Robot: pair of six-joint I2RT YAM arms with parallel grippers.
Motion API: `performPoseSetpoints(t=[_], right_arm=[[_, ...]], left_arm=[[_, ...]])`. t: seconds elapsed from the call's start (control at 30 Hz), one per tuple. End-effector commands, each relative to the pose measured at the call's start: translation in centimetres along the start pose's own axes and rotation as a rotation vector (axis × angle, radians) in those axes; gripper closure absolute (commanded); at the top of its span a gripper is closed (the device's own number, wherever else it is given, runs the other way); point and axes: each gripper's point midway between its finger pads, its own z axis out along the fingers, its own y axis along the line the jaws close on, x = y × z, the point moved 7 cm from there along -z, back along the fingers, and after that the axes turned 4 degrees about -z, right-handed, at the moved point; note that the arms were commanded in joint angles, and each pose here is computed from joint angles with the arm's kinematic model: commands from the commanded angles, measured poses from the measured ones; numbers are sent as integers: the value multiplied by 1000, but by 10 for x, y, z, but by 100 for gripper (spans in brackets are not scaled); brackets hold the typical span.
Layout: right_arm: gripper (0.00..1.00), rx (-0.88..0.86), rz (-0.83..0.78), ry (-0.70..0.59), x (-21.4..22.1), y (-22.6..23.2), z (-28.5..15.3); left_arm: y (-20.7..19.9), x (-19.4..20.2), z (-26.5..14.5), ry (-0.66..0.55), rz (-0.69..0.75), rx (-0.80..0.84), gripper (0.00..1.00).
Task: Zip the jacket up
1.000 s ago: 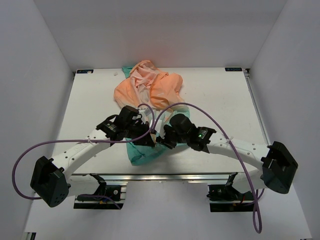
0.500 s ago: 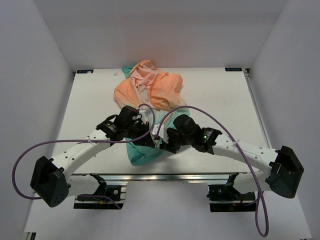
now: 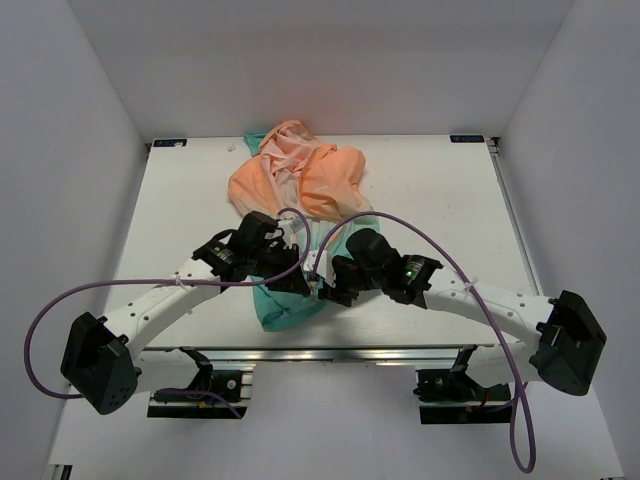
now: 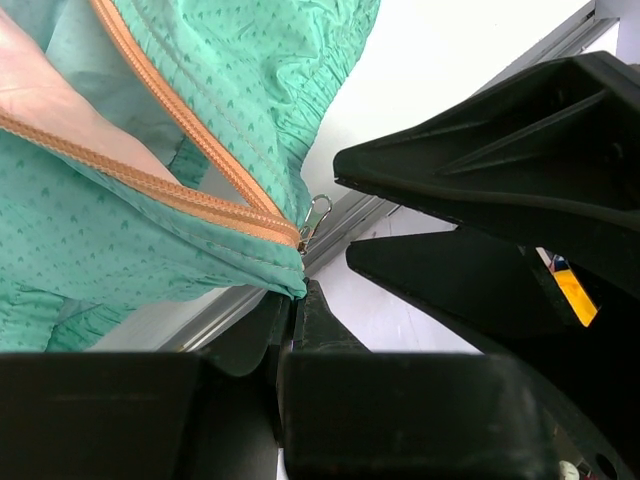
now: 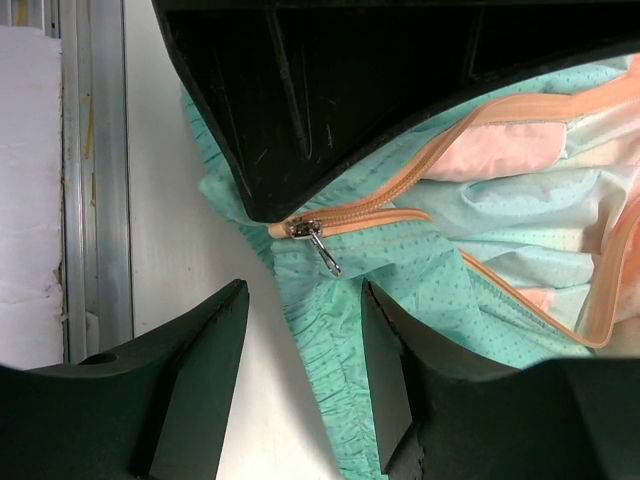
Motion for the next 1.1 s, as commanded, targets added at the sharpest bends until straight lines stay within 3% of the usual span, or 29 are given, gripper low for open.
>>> performPoseSetpoints(t=[0.0,0.83,1.03,1.07], right_arm=[[45,26,-40,-63,-17,-13,1],[52,-35,-56,-56,-21,-18,15],[59,-48,-57,-50,-20,-16,16],[64,-50,-54,-46,-20,-17,16]], left_arm=[[-7,0,-5,-8,39,48,100],[-7,1,-4,-2,42,47,100],[-6,1,-4,-1,39,41,100],[-7,0,-4,-4,38,41,100]])
